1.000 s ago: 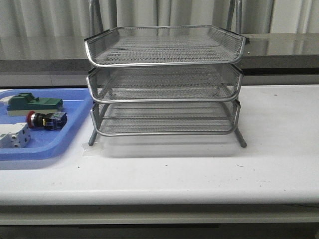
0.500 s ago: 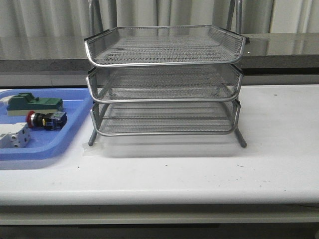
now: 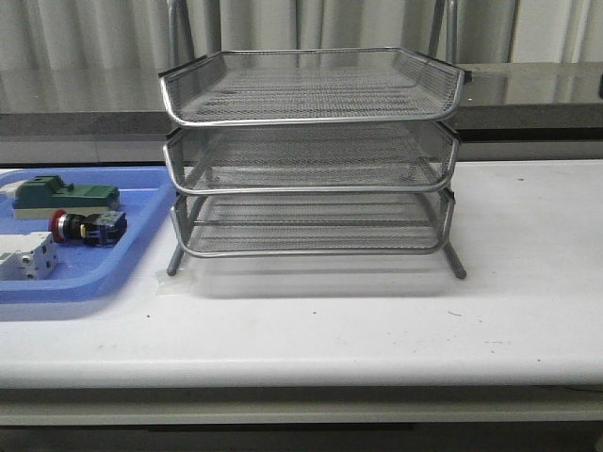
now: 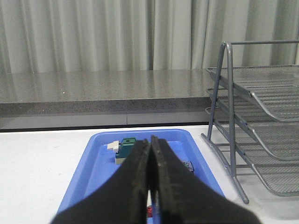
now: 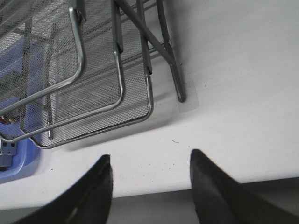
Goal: Place button on rack with both arms
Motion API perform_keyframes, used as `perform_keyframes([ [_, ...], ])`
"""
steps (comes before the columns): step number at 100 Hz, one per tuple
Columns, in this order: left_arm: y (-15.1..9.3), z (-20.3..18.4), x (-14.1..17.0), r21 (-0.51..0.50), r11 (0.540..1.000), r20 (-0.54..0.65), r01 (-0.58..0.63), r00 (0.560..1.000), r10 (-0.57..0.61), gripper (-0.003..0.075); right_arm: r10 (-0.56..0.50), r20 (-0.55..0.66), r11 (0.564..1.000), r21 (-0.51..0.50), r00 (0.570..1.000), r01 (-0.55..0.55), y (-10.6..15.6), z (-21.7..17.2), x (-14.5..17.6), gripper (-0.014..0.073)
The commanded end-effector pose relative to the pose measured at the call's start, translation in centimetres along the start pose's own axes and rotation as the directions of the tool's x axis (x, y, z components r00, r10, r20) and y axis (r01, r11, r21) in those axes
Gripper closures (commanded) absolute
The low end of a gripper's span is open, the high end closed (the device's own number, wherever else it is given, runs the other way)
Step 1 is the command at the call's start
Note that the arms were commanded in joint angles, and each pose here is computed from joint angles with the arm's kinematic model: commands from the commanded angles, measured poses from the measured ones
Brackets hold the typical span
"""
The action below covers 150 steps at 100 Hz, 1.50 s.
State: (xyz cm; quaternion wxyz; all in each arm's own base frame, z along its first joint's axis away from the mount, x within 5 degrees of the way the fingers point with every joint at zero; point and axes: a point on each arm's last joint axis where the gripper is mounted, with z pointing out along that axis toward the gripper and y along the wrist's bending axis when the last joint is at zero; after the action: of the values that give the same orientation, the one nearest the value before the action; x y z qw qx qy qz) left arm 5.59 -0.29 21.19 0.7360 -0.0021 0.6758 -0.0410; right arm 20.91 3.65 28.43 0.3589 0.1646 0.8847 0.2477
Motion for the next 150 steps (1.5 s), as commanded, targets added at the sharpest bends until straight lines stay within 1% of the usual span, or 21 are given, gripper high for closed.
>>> perform_keyframes([
  [1, -0.1, -0.2, 0.2, 0.017, 1.0, 0.078, 0.01, 0.997, -0.011, 0.0741, 0.027, 0.066, 0.999, -0.037, 0.997, -0.024, 0.9, 0.7, -1.3, 0.0127],
  [14, -0.1, -0.2, 0.2, 0.017, 1.0, 0.078, 0.01, 0.997, -0.011, 0.0741, 0.042, 0.031, 0.998, -0.048, 0.999, -0.04, 1.0, 3.1, -1.1, 0.0127],
  [28, -0.1, -0.2, 0.2, 0.017, 1.0, 0.078, 0.01, 0.997, -0.011, 0.0741, 0.06, -0.002, 0.995, -0.086, 0.998, -0.059, 1.3, 5.5, -0.8, 0.0127],
  [32, -0.1, -0.2, 0.2, 0.017, 1.0, 0.078, 0.01, 0.997, -0.011, 0.0741, 0.083, -0.013, 0.992, -0.097, 0.996, -0.084, 1.3, 6.2, -0.7, 0.0127],
  [33, -0.1, -0.2, 0.2, 0.017, 1.0, 0.078, 0.01, 0.997, -0.011, 0.0741, 0.072, -0.013, 0.992, -0.099, 0.997, -0.073, 1.2, 6.3, -0.7, 0.0127],
  [39, -0.1, -0.2, 0.2, 0.017, 1.0, 0.078, 0.01, 0.997, -0.011, 0.0741, 0.096, -0.032, 0.988, -0.121, 0.995, -0.099, 1.2, 7.2, -0.6, 0.0127],
  [40, -0.1, -0.2, 0.2, 0.017, 1.0, 0.078, 0.01, 0.997, -0.011, 0.0741, 0.082, -0.031, 0.989, -0.124, 0.996, -0.085, 1.2, 7.4, -0.6, 0.0127],
  [41, -0.1, -0.2, 0.2, 0.017, 1.0, 0.078, 0.01, 0.997, -0.011, 0.0741, 0.097, -0.033, 0.986, -0.132, 0.995, -0.101, 1.2, 7.4, -0.6, 0.0127],
  [44, -0.1, -0.2, 0.2, 0.017, 1.0, 0.078, 0.01, 0.997, -0.011, 0.0741, 0.085, -0.039, 0.986, -0.143, 0.996, -0.089, 1.2, 7.9, -0.5, 0.0127],
  [46, -0.1, -0.2, 0.2, 0.017, 1.0, 0.078, 0.01, 0.997, -0.011, 0.0741, 0.102, -0.044, 0.982, -0.153, 0.994, -0.108, 1.2, 8.2, -0.5, 0.0127],
  [47, -0.1, -0.2, 0.2, 0.017, 1.0, 0.078, 0.01, 0.997, -0.011, 0.0741, 0.088, -0.043, 0.983, -0.157, 0.995, -0.094, 1.2, 8.3, -0.5, 0.0127],
  [48, -0.1, -0.2, 0.2, 0.017, 1.0, 0.078, 0.01, 0.997, -0.011, 0.0741, 0.104, -0.045, 0.98, -0.168, 0.994, -0.11, 1.3, 8.4, -0.5, 0.0127],
  [49, -0.1, -0.2, 0.2, 0.017, 1.0, 0.078, 0.01, 0.997, -0.011, 0.0741, 0.09, -0.047, 0.981, -0.17, 0.995, -0.097, 1.3, 8.6, -0.4, 0.0127],
  [53, -0.1, -0.2, 0.2, 0.017, 1.0, 0.078, 0.01, 0.997, -0.011, 0.0741, 0.11, -0.056, 0.973, -0.197, 0.992, -0.119, 1.3, 9.1, -0.4, 0.0127],
  [56, -0.1, -0.2, 0.2, 0.017, 1.0, 0.078, 0.01, 0.997, -0.011, 0.0741, 0.101, -0.055, 0.971, -0.213, 0.993, -0.111, 1.3, 9.5, -0.3, 0.0127],
  [64, -0.1, -0.2, 0.2, 0.017, 1.0, 0.078, 0.01, 0.997, -0.011, 0.0741, 0.132, -0.059, 0.956, -0.255, 0.99, -0.142, 1.3, 10.5, -0.3, 0.0127],
  [81, -0.1, -0.2, 0.2, 0.017, 1.0, 0.078, 0.01, 0.997, -0.011, 0.0741, 0.124, -0.106, 0.945, -0.289, 0.987, -0.15, 1.2, 12.6, -0.1, 0.0127],
  [95, -0.1, -0.2, 0.2, 0.017, 1.0, 0.078, 0.01, 0.997, -0.011, 0.0741, 0.122, -0.143, 0.934, -0.318, 0.982, -0.163, 1.4, 13.9, -0.2, 0.0127],
  [108, -0.1, -0.2, 0.2, 0.017, 1.0, 0.078, 0.01, 0.997, -0.011, 0.0741, 0.114, -0.151, 0.924, -0.348, 0.982, -0.16, 1.9, 14.7, -0.8, 0.0127],
  [130, -0.1, -0.2, 0.2, 0.017, 1.0, 0.078, 0.01, 0.997, -0.011, 0.0741, 0.111, -0.145, 0.922, -0.354, 0.983, -0.157, 2.1, 15.6, -1.5, 0.0128],
  [150, -0.1, -0.2, 0.2, 0.017, 1.0, 0.078, 0.01, 0.997, -0.011, 0.0741, 0.114, -0.152, 0.924, -0.347, 0.982, -0.161, 2.0, 16.0, -1.4, 0.0139],
])
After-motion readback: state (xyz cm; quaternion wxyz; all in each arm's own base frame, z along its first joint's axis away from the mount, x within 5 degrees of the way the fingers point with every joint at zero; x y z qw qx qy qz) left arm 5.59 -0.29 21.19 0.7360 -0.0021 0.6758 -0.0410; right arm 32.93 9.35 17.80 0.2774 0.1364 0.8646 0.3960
